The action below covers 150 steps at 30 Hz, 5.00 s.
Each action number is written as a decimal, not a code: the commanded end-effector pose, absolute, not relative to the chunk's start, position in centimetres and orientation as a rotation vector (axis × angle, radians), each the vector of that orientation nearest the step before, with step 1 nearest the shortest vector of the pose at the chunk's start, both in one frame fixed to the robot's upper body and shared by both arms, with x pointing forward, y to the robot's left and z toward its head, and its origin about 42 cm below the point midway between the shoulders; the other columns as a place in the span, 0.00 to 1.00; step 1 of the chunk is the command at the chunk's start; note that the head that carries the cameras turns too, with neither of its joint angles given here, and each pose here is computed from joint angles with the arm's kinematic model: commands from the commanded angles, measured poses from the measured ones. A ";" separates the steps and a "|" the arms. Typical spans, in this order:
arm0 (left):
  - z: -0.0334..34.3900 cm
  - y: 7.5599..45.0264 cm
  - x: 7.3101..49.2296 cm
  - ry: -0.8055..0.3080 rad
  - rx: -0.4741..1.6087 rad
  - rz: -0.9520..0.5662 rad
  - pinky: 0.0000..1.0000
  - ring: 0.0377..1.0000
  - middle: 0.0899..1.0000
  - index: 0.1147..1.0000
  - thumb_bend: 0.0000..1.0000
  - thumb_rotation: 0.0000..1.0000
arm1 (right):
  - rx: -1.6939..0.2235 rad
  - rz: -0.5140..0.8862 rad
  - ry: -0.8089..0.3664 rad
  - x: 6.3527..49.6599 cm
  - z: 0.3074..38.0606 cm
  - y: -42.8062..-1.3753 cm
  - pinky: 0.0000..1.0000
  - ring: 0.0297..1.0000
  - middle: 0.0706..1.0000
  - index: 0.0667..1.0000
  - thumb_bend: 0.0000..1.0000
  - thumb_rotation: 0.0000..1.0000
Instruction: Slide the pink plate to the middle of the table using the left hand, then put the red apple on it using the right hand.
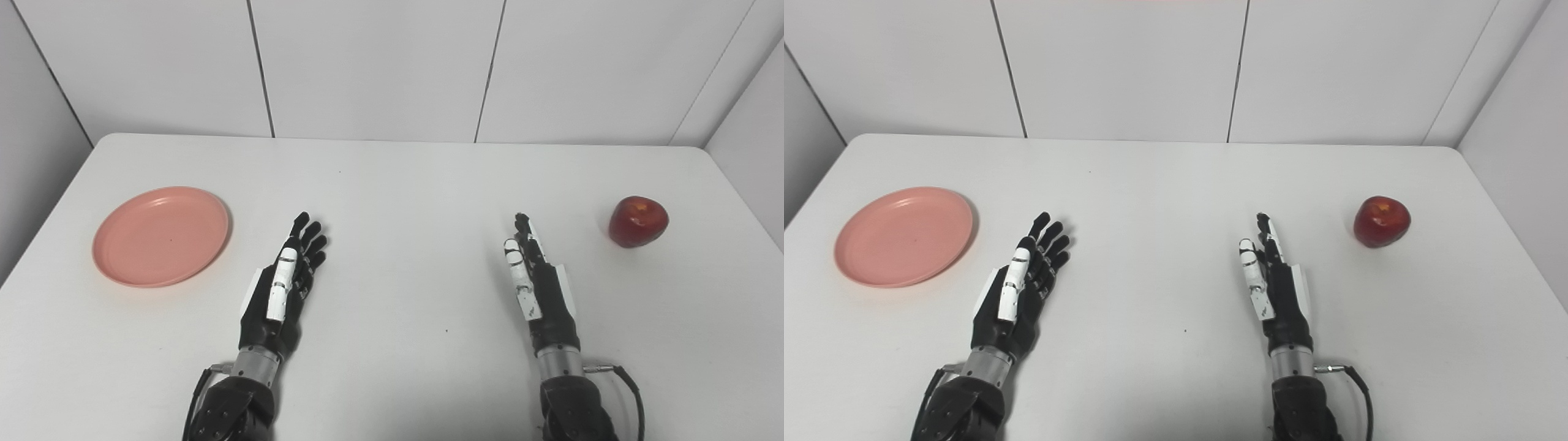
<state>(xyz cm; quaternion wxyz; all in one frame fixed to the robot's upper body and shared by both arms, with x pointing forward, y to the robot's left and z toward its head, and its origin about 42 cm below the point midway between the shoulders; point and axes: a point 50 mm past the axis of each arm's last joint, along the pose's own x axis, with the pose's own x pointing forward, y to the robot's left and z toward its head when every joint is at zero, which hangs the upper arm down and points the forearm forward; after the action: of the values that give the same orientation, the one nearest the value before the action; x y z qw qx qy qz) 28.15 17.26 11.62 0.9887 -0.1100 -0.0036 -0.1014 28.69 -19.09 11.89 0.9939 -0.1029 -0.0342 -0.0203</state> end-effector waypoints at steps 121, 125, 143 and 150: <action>22.5 16.3 29.7 -0.190 -0.155 -0.258 0.95 0.94 0.95 0.93 0.39 1.00 | -0.105 0.010 -0.143 28.5 13.1 -21.7 1.00 1.00 1.00 1.00 0.00 1.00; 23.6 17.1 30.0 -0.224 -0.133 -0.230 0.94 0.93 0.94 0.92 0.39 1.00 | -0.096 0.017 -0.145 28.5 13.1 -21.6 1.00 1.00 1.00 1.00 0.00 1.00; 27.8 21.7 32.3 -0.342 -0.087 -0.117 0.94 0.94 0.95 0.94 0.39 1.00 | -0.090 0.013 -0.133 28.7 13.0 -21.7 1.00 1.00 1.00 1.00 0.00 1.00; 29.1 23.9 33.5 -0.363 -0.079 -0.066 0.94 0.94 0.95 0.93 0.38 1.00 | -0.075 0.014 -0.144 28.6 13.1 -21.5 1.00 1.00 1.00 1.00 0.00 1.00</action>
<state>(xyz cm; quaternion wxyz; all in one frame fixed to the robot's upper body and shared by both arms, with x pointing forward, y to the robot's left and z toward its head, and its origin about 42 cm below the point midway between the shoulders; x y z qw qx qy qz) 32.79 23.72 27.03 0.9875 -0.0404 -0.1495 -0.0278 28.11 -21.84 12.02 0.9978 -0.0464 -0.0467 0.0035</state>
